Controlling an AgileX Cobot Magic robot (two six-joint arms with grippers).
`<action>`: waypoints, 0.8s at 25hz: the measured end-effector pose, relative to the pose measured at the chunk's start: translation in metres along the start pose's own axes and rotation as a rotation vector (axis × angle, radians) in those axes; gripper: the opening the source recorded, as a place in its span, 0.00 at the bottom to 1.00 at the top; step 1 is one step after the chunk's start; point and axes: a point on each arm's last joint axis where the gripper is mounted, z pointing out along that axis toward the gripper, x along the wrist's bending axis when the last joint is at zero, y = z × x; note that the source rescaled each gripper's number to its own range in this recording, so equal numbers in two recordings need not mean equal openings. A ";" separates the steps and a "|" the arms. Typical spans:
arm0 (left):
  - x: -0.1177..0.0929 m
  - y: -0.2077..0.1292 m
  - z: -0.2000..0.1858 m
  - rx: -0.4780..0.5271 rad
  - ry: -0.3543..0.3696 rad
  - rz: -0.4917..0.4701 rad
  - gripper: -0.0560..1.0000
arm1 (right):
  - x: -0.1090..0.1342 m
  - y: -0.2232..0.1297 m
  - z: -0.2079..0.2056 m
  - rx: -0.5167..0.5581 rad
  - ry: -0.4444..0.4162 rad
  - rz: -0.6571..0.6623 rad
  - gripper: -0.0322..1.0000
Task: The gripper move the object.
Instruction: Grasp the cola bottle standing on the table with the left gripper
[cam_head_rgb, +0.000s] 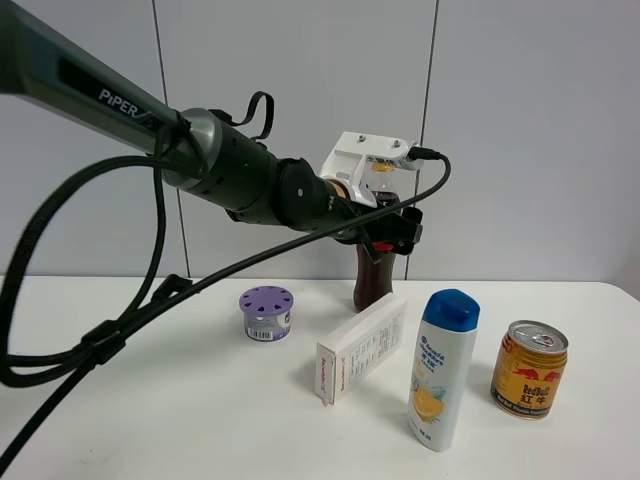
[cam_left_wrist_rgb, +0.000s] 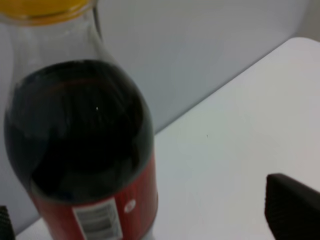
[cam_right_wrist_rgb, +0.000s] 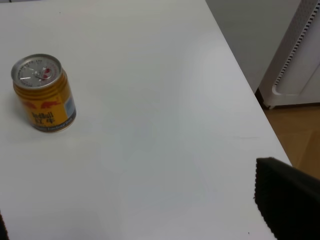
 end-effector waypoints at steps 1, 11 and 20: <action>0.000 0.000 0.003 -0.005 0.000 0.000 1.00 | 0.000 0.000 0.000 0.000 0.000 0.000 1.00; 0.000 -0.004 0.027 -0.039 0.001 0.002 1.00 | 0.000 0.000 0.000 0.000 0.000 0.000 1.00; 0.021 -0.020 0.033 -0.014 0.034 0.011 1.00 | 0.000 0.000 0.000 0.000 0.000 0.000 1.00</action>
